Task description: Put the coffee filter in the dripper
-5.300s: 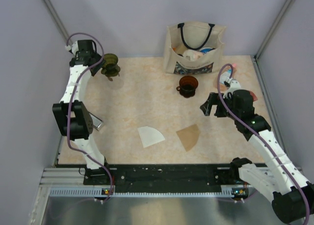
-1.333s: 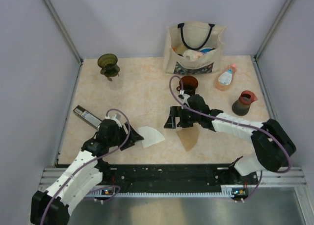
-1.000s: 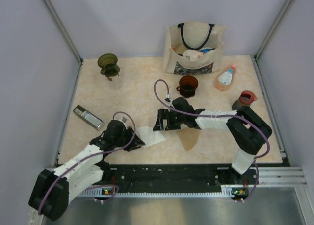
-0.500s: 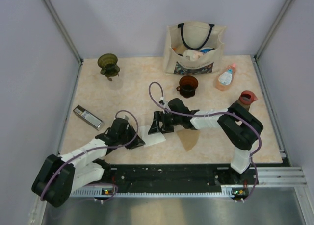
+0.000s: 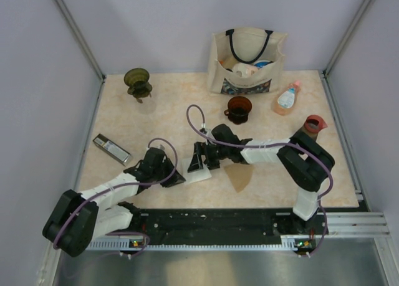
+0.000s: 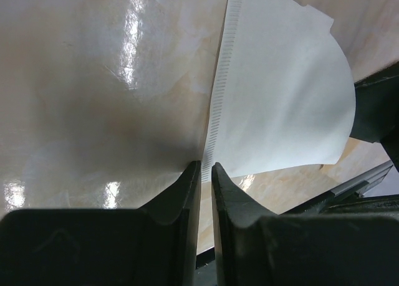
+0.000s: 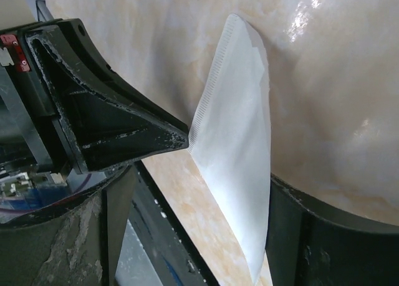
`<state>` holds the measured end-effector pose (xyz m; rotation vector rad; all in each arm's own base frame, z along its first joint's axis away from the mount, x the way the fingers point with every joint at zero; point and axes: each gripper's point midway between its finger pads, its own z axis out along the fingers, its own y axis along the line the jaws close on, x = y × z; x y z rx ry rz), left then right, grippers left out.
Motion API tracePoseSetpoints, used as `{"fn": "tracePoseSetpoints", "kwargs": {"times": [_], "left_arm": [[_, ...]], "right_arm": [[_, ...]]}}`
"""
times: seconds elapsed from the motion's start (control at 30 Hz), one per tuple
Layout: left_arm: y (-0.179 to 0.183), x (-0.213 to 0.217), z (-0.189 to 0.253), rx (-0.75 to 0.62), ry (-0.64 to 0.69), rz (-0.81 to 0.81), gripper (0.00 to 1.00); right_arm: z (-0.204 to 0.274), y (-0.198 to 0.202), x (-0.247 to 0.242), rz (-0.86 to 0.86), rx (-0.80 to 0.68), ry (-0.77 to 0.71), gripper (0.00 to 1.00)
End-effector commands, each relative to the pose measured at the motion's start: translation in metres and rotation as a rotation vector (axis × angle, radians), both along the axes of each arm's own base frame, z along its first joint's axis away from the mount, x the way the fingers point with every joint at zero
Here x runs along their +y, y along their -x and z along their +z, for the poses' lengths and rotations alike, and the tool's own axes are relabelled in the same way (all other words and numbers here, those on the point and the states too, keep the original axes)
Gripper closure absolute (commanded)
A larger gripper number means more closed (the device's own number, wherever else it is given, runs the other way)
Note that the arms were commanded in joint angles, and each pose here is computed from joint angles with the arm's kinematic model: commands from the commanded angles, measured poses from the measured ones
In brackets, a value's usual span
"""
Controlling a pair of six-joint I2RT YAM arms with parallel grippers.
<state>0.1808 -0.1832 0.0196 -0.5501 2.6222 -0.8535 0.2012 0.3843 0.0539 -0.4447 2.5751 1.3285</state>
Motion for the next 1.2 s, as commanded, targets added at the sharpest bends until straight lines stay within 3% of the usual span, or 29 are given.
{"fn": "tracePoseSetpoints", "kwargs": {"times": [0.0,0.2,0.27,0.37,0.6,0.67,0.77,0.83,0.97,1.07,1.17], "left_arm": [[0.001,0.013,-0.016,0.017,-0.088,0.028,0.81],[0.002,0.010,-0.020,0.024,-0.079,0.026,0.81],[0.001,0.009,-0.020,0.024,-0.077,0.023,0.82],[-0.001,0.008,-0.017,0.016,-0.070,0.025,0.81],[-0.002,0.006,-0.011,0.001,-0.052,0.022,0.79],[-0.002,0.003,-0.002,-0.017,-0.031,0.013,0.76],[0.000,-0.002,0.018,-0.057,0.017,-0.007,0.60],[0.001,-0.004,0.040,-0.114,0.063,-0.018,0.39],[0.005,-0.007,0.096,-0.259,0.156,-0.048,0.10],[0.008,-0.011,0.143,-0.390,0.254,-0.067,0.01],[0.014,-0.014,0.184,-0.484,0.341,-0.089,0.01]], "right_arm": [[0.028,0.000,0.014,0.045,-0.082,-0.046,0.27],[0.026,0.009,0.020,0.090,-0.093,-0.046,0.42],[0.029,0.010,0.021,0.100,-0.104,-0.050,0.58],[0.030,0.010,0.021,0.111,-0.121,-0.048,0.73],[0.035,0.008,0.015,0.134,-0.186,-0.031,0.99],[0.043,0.008,0.012,0.188,-0.270,-0.047,1.00],[0.063,0.005,0.003,0.245,-0.450,-0.057,1.00],[0.078,0.000,-0.007,0.268,-0.608,-0.048,1.00],[0.106,-0.010,-0.026,0.276,-1.035,-0.004,1.00],[0.138,-0.018,-0.039,0.159,-1.285,0.034,1.00],[0.163,-0.025,-0.048,0.080,-1.393,0.062,1.00]]}}
